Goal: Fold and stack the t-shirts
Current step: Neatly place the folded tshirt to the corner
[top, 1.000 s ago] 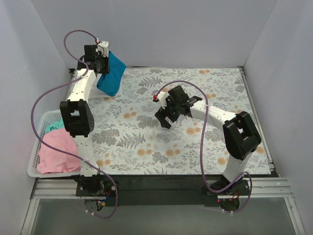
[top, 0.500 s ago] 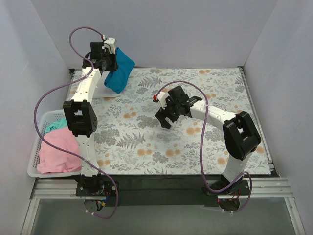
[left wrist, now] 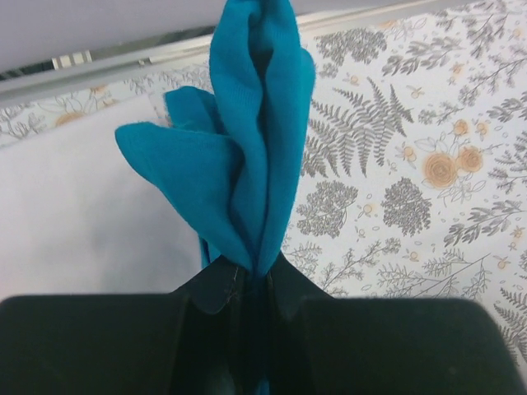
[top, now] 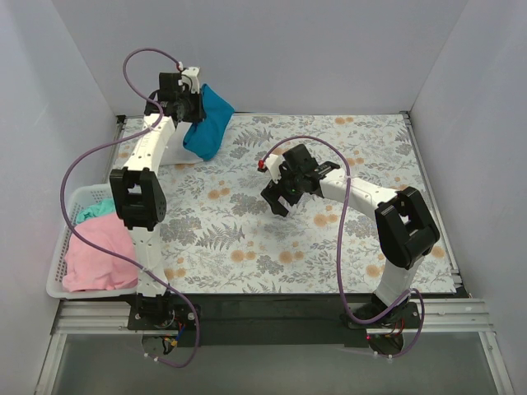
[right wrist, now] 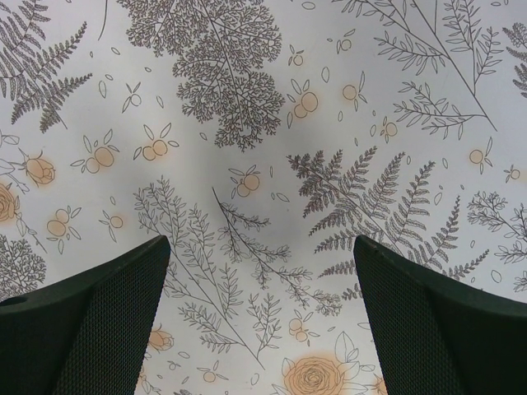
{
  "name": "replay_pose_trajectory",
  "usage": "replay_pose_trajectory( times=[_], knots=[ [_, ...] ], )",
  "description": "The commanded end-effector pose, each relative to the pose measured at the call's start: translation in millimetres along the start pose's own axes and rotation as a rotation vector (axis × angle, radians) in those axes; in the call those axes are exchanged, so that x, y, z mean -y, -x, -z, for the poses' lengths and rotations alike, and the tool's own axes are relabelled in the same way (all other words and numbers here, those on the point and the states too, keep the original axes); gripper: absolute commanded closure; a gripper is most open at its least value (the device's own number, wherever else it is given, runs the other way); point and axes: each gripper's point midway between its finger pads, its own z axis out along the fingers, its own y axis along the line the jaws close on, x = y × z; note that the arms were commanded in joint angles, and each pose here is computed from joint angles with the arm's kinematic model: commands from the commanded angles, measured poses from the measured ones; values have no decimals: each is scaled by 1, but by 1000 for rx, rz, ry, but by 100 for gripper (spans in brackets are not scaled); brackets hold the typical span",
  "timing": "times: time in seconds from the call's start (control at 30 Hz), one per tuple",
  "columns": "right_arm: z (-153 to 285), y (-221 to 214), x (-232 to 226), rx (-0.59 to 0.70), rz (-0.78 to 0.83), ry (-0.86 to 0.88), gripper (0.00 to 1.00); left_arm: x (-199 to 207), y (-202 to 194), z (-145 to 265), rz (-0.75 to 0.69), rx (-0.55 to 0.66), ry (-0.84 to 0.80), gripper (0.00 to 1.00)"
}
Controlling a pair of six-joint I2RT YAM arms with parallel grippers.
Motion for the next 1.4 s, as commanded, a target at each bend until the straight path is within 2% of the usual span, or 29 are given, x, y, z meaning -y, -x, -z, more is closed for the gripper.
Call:
replay_pose_trajectory(
  times=[0.0, 0.53, 0.57, 0.73, 1.07, 1.37],
  knots=[
    [4, 8, 4, 13, 9, -13, 2, -4, 11, 10, 11, 45, 4, 100],
    [1, 9, 6, 3, 6, -8, 2, -59, -2, 7, 51, 37, 91, 100],
    [1, 9, 6, 3, 6, -8, 2, -77, -3, 11, 63, 39, 115, 100],
    [0, 7, 5, -5, 5, -6, 2, -103, -17, 3, 57, 18, 139, 100],
    [-1, 6, 6, -18, 3, -5, 2, -137, -41, -16, -9, -8, 130, 100],
    [-4, 4, 5, -31, 0, 3, 2, -145, -30, -19, -120, 49, 108, 100]
  ],
)
